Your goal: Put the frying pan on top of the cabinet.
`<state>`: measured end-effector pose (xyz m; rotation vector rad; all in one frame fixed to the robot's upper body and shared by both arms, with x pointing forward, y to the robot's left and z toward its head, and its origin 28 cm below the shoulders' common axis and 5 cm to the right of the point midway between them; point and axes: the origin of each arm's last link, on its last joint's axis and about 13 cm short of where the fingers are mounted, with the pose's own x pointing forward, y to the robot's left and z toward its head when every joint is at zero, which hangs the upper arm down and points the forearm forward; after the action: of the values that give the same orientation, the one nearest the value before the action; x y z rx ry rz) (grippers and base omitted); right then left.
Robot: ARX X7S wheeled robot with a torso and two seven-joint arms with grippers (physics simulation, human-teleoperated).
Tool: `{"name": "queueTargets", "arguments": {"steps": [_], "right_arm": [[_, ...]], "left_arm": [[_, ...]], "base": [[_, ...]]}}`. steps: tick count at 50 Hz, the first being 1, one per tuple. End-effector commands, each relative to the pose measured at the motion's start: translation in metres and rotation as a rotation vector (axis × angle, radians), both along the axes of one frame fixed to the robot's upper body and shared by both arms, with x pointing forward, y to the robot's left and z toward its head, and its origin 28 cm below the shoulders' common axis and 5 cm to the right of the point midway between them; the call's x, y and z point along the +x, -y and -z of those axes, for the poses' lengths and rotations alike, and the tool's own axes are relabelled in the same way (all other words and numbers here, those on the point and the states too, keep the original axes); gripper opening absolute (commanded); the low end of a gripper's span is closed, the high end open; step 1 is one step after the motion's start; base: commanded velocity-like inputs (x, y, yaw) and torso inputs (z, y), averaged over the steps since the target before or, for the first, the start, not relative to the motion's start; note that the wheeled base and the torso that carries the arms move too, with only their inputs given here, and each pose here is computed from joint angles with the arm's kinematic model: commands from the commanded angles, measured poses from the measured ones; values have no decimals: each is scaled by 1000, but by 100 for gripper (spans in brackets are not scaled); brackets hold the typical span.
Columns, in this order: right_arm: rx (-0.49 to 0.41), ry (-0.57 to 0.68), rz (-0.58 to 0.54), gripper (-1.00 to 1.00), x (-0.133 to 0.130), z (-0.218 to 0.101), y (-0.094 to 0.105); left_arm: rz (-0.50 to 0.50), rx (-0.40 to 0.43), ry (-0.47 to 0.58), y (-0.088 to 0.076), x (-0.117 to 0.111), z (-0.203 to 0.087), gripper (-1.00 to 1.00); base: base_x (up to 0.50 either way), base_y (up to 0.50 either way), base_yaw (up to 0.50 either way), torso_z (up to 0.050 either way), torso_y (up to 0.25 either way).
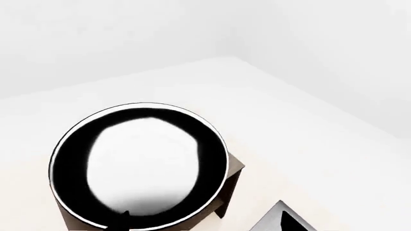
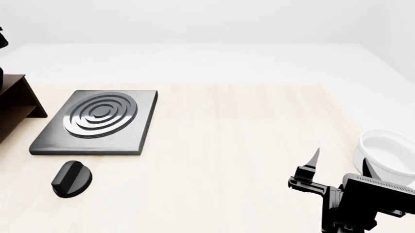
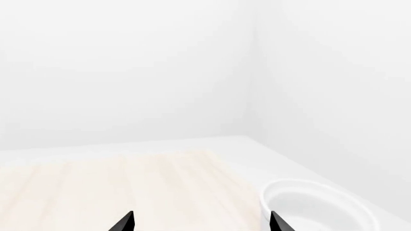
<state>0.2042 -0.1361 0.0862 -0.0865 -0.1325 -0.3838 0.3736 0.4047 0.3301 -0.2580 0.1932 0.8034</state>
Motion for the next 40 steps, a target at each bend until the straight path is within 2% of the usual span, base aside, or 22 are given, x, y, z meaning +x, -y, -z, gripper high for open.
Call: {"name": "queueTargets", "arguments": {"steps": [1,2,3,4,5,7,9,10,11,12,16,19,24,30,40], "right_arm": [[0,-2,-4,100,1,1,0],[0,-4,-4,100,1,2,0],[0,-4,-4,100,1,2,0],[0,-4,-5,100,1,2,0],[0,-6,-5,100,1,2,0],[-1,-6,-8,100,2,2,-1],[1,-6,-11,100,3,2,-1],[2,-7,-13,100,3,3,-1],[1,-9,-18,100,4,4,-2],[1,-9,-20,100,4,5,-2],[-2,-9,-32,100,5,3,-3],[-14,-4,-42,100,6,1,-3],[-40,24,-58,100,7,-5,-6],[-53,47,-78,100,7,-11,-8],[-88,94,-108,100,11,-26,-11]], "left_arm": [[205,211,185,53,-2,-41,100],[265,232,188,66,-7,-35,100],[262,239,202,66,-10,-37,100],[352,232,204,82,-15,-25,100],[415,240,248,93,-25,-22,100],[510,235,267,108,-35,-10,100],[611,210,275,125,-48,9,100],[693,179,325,134,-57,21,100],[758,213,316,147,-68,42,100],[809,199,345,155,-77,55,100],[953,187,374,175,-102,100,100],[944,210,378,182,-107,114,100],[991,212,416,191,-117,124,100],[1016,209,442,192,-119,124,100],[1014,214,419,192,-116,129,100]], "base": [[0,0,0,0,0],[0,0,0,0,0],[0,0,0,0,0],[0,0,0,0,0],[0,0,0,0,0],[0,0,0,0,0],[0,0,0,0,0],[0,0,0,0,0],[0,0,0,0,0],[0,0,0,0,0],[0,0,0,0,0],[0,0,0,0,0],[0,0,0,0,0],[0,0,0,0,0],[0,0,0,0,0]]}}
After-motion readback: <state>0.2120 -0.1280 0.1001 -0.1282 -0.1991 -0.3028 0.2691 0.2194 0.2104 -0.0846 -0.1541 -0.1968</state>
